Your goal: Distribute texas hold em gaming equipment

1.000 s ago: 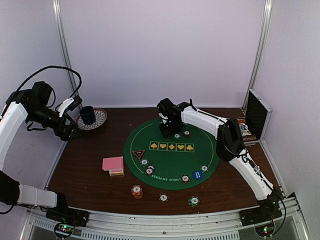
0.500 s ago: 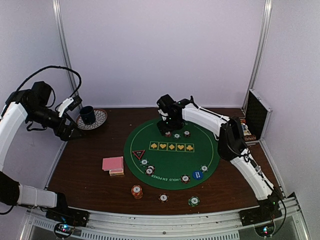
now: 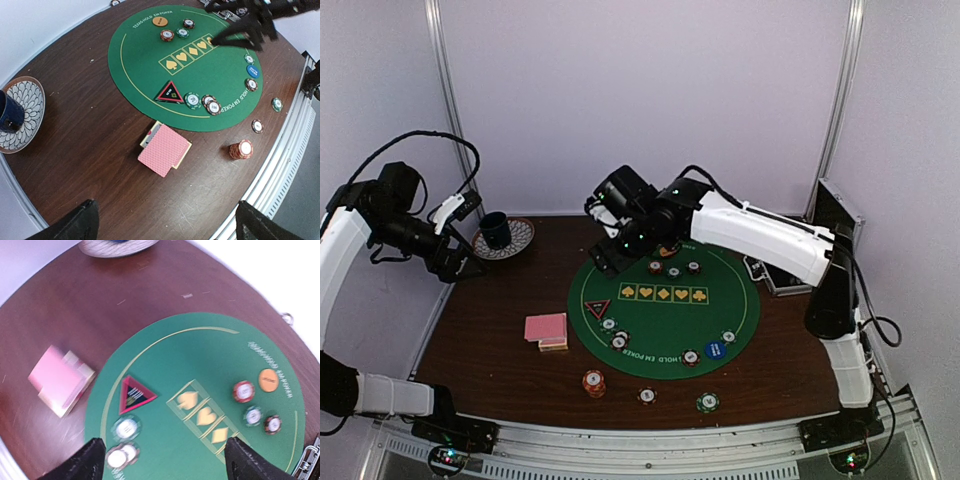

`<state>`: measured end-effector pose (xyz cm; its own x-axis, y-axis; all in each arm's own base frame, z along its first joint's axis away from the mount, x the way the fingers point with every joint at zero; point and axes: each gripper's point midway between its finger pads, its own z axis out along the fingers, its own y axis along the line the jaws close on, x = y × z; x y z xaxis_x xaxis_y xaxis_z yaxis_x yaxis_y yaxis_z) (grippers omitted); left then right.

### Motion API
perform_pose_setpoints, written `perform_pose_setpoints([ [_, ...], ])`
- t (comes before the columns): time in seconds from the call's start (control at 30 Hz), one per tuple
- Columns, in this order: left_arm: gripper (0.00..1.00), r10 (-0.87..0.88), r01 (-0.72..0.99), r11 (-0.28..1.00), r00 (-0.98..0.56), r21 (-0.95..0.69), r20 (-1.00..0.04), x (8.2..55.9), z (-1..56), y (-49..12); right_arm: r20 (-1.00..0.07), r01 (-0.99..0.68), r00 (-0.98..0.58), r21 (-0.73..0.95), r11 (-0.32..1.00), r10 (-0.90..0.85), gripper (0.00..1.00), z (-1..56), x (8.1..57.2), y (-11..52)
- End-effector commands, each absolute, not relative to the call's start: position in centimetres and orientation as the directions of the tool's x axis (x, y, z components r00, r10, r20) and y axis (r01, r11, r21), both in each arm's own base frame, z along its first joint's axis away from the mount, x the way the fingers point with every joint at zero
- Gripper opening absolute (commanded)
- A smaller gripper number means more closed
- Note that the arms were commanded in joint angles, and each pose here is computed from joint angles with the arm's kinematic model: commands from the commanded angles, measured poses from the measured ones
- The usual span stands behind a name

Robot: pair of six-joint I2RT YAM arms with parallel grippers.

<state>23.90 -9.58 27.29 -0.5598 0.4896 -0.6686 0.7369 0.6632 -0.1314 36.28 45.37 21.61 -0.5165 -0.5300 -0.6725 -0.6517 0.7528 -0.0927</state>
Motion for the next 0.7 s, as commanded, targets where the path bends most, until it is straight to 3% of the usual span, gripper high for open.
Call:
perform_pose_setpoints([
  [0.0,0.98,0.481,0.746,0.657,-0.527,-0.110,-0.701,24.1,28.5,-9.9,-0.608,-0.736,-0.483,-0.107,0.669,-0.629,0.88,19.3,29.0,46.9],
  [0.3,0.98,0.470,0.746,0.655,-0.523,-0.117,-0.711,24.0,28.9,-10.1,-0.491,-0.857,-0.447,-0.005,0.515,-0.748,0.94,13.9,17.7,50.3],
  [0.67,0.97,0.458,0.746,0.656,-0.515,-0.116,-0.724,24.0,29.4,-10.3,-0.411,-0.872,-0.439,-0.019,0.489,-0.799,0.90,9.6,15.8,51.1],
])
